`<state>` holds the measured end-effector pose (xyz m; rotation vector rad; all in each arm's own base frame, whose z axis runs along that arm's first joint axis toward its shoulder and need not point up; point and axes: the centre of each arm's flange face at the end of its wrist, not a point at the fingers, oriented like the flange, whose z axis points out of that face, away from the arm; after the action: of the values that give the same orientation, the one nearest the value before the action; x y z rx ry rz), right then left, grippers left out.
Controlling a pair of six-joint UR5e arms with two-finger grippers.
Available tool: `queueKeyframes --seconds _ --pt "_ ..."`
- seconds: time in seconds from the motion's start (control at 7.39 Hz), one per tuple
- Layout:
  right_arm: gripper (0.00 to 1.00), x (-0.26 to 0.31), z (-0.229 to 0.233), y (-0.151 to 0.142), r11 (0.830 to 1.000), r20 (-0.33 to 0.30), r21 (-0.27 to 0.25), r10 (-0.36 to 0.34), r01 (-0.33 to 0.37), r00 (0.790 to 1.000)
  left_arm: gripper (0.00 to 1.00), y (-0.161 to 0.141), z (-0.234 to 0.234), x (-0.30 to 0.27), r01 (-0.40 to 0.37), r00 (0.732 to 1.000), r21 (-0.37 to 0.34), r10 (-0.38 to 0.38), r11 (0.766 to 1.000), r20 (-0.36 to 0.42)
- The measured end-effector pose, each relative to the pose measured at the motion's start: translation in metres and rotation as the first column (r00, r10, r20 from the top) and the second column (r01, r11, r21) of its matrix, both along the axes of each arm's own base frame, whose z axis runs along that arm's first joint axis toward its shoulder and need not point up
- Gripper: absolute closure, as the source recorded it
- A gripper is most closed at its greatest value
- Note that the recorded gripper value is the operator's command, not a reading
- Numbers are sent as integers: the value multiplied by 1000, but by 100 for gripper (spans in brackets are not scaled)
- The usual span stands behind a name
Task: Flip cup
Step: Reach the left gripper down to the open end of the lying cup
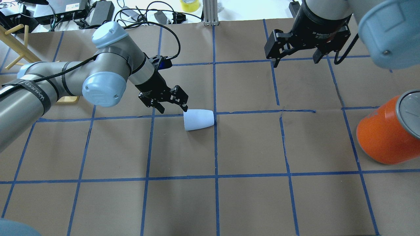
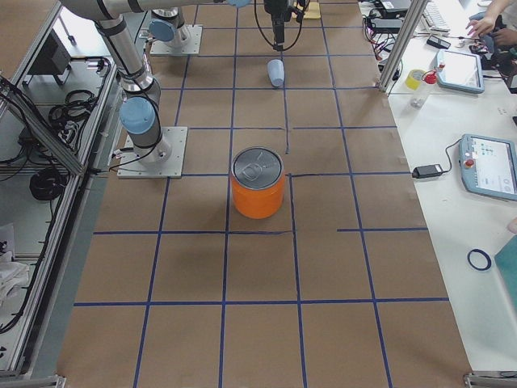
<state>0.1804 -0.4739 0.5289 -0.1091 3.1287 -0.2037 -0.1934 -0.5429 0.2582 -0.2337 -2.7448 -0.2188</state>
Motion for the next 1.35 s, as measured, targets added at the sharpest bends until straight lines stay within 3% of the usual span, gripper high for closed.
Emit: queueKeyframes --seconds 0.27,0.81,1.08,1.35 --pt "0 1 -1 0 1000 0 4 -1 1 1000 1 -5 -27 -9 -15 995 22 17 1000 -100" --pt "0 1 -4 3 999 -1 35 -3 3 1000 2 -5 -57 -12 -22 991 64 30 998 -128" --pt "0 0 -5 4 999 -4 44 -3 3 1000 6 -4 -61 -14 -27 988 75 38 997 -151" --pt "0 0 -5 3 999 -6 42 -3 3 1000 23 -5 -62 -18 -38 979 88 55 995 -198"
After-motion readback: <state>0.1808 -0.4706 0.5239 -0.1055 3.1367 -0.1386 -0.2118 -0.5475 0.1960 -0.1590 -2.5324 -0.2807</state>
